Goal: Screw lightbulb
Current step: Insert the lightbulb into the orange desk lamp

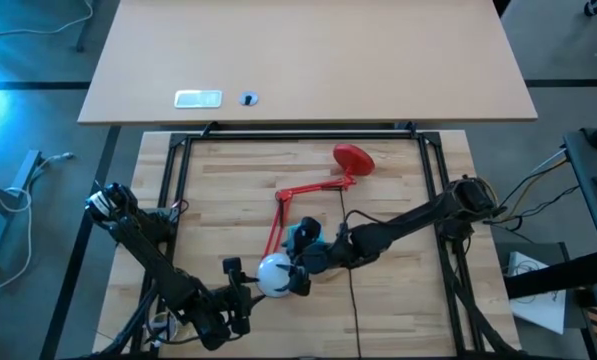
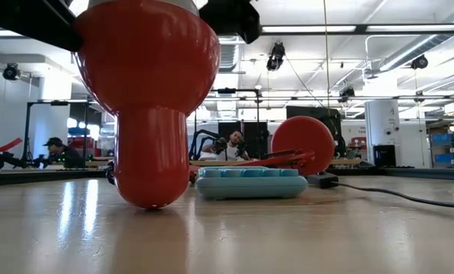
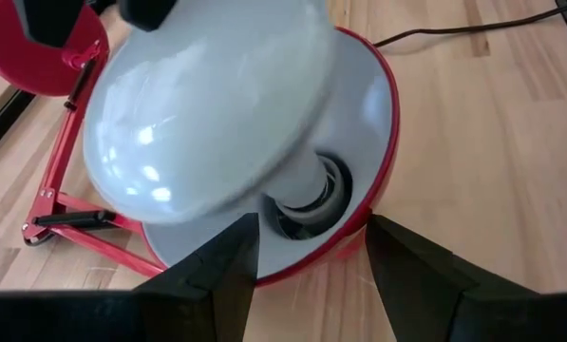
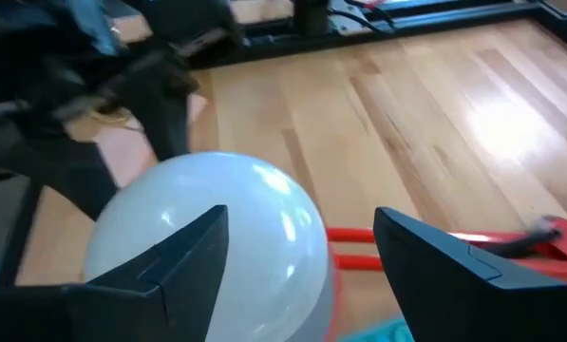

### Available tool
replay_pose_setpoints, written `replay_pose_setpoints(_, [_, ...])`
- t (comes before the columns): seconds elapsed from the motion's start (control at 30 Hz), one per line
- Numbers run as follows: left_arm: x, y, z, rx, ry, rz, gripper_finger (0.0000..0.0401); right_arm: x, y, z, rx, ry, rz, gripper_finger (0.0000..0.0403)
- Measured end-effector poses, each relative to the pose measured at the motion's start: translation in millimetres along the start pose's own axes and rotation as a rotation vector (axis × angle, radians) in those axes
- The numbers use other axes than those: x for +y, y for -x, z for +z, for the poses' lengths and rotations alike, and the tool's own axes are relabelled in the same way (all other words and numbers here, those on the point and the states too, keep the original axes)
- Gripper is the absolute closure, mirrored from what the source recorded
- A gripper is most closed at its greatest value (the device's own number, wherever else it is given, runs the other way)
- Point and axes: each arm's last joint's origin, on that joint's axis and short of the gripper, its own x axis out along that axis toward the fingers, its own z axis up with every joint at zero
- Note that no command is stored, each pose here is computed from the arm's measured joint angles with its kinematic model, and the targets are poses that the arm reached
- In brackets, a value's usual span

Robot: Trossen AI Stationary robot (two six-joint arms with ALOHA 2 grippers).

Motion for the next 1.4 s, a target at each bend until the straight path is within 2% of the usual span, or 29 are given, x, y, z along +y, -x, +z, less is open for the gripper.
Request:
replay_pose_setpoints(0.7, [3.1,10.9,6.3,-0.006,0.004,-0.026,0.0218,0.4,2.6,2.2,-0.008,0.001,0.026,0.0150])
replay_pose_setpoints(1.13, [19.6,22.1,15.1,-0.035,0.235,0.024,0.0218,0.5,2.4,2.0,-0.008,0.008,0.026,0.0150])
replay_pose_setpoints(1.4, [30.3,12.5,14.6,0.002,0.247,0.084,0.0217,2.1,3.0,1.1,-0.006,0.011,0.029,0.0147])
